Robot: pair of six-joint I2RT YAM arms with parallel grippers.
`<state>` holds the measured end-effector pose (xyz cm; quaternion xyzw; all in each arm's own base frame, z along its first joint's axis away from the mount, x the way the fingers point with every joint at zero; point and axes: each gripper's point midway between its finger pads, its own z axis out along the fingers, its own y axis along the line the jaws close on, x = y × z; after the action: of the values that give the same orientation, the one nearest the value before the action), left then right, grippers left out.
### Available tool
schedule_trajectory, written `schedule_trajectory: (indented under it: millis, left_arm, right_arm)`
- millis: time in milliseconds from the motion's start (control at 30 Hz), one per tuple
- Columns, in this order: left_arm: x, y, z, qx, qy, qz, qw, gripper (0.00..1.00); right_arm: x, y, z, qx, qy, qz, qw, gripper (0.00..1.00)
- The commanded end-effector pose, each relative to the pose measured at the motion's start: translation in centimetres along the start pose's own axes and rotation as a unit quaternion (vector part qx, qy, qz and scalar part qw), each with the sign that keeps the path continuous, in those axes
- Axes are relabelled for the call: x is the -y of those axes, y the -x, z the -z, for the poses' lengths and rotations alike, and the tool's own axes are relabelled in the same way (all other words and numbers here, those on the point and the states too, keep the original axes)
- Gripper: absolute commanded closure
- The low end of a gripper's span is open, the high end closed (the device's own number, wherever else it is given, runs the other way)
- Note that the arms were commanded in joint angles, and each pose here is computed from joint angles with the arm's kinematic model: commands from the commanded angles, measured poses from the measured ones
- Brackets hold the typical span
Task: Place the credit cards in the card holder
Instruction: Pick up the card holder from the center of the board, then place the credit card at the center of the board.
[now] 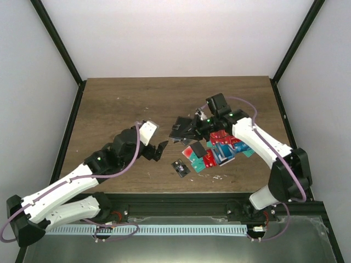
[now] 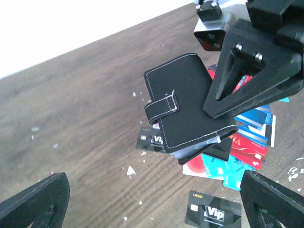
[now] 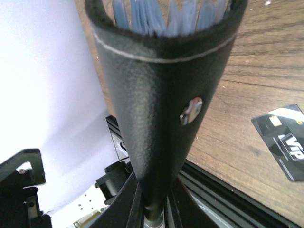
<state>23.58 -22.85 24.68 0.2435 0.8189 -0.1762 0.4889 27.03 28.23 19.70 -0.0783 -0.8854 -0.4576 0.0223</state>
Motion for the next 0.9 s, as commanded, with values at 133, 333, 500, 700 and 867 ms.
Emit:
schedule_trajectory:
  millis: [133,333,500,700,867]
  left_arm:
    - [5.8,2.3,2.0,0.146,-0.121,-0.295,0.936,0.0]
    - [7.5,1.5,0.8,0.143,-0.127,-0.358,0.914,0.04]
    - [8.1,2.4,-0.7,0.147,-0.081,-0.392,0.904,0.04]
    - [8.0,2.7,-3.1,0.137,-0.039,-0.402,0.904,0.13]
    - [7.5,2.8,-4.4,0.138,-0.004,-0.419,0.897,0.37]
  right_arm:
    - [-3.4,-2.2,3.5,0.017,0.051,-0.024,0.998,0.99]
    - [-4.5,-3.0,4.2,0.008,0.074,-0.028,0.997,0.99]
    - [-5.2,-3.3,4.6,0.005,0.084,-0.026,0.996,0.99]
    - [-5.6,-3.8,4.9,-0.004,0.091,-0.023,0.996,0.99]
    - [-5.6,-4.2,4.9,-0.013,0.093,-0.024,0.995,0.99]
